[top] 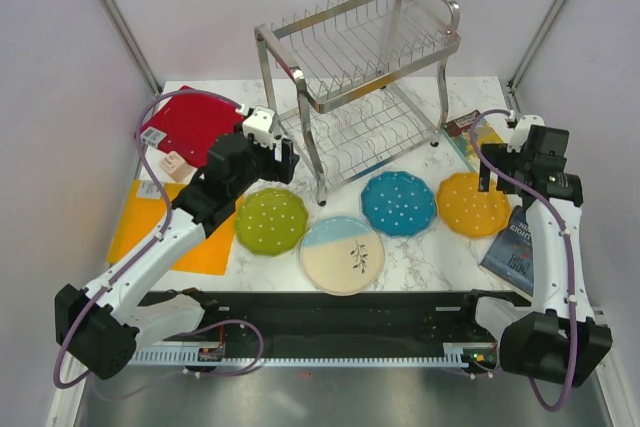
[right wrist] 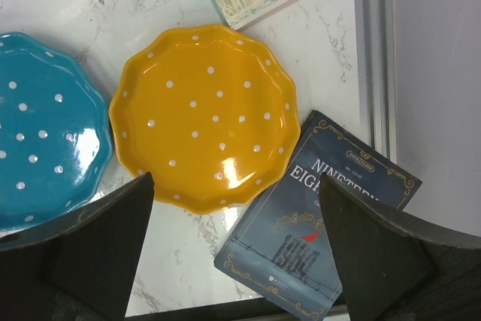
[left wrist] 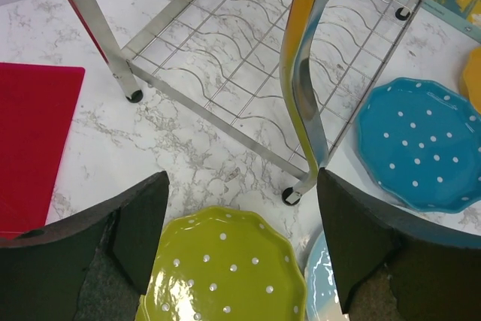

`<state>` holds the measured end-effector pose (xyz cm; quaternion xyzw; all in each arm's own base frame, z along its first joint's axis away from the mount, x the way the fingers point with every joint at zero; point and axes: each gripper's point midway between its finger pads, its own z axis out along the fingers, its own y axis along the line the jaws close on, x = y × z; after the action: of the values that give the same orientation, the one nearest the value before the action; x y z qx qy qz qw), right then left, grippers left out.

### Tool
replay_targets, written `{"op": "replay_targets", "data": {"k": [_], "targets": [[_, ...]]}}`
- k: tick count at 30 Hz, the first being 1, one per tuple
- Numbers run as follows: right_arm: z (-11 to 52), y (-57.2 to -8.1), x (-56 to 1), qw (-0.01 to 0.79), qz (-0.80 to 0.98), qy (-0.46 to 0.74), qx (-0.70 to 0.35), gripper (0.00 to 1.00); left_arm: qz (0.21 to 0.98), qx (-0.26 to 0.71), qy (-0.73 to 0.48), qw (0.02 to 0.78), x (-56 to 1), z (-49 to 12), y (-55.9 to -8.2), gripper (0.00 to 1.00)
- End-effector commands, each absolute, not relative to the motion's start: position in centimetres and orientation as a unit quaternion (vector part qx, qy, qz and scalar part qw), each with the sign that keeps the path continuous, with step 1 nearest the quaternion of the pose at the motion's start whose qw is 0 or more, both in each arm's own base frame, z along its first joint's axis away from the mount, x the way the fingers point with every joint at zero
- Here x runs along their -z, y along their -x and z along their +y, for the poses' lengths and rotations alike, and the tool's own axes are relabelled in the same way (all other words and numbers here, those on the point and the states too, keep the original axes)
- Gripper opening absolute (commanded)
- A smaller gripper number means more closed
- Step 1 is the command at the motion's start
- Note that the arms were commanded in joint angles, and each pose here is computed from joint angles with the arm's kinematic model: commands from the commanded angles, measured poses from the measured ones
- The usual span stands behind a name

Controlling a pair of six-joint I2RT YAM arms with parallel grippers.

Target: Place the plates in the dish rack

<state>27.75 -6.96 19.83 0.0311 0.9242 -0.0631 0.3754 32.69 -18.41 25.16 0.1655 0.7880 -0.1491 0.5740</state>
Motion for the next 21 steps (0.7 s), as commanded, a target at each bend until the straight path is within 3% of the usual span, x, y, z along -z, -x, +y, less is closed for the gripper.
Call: {"op": "replay_targets", "data": {"k": [1,9,21], "targets": [[-7.8,-30.1,-22.7,0.436,0.895,-0.032,0.083,0.98,0.783,0.171,-0.141,0.582,-26.3,-18.9,-32.9,0.84],[-2.4,-32.2,-26.9,0.568,0.821,0.064,-0.023,0.98,0.786,0.229,-0.083,0.568,-28.8,-21.9,-34.1,0.75],[-2.5,-34.1,-26.8,0.590,0.805,0.065,-0.020,0.98,0.787,0.226,-0.084,0.569,-28.5,-25.0,-35.3,0.63]]}}
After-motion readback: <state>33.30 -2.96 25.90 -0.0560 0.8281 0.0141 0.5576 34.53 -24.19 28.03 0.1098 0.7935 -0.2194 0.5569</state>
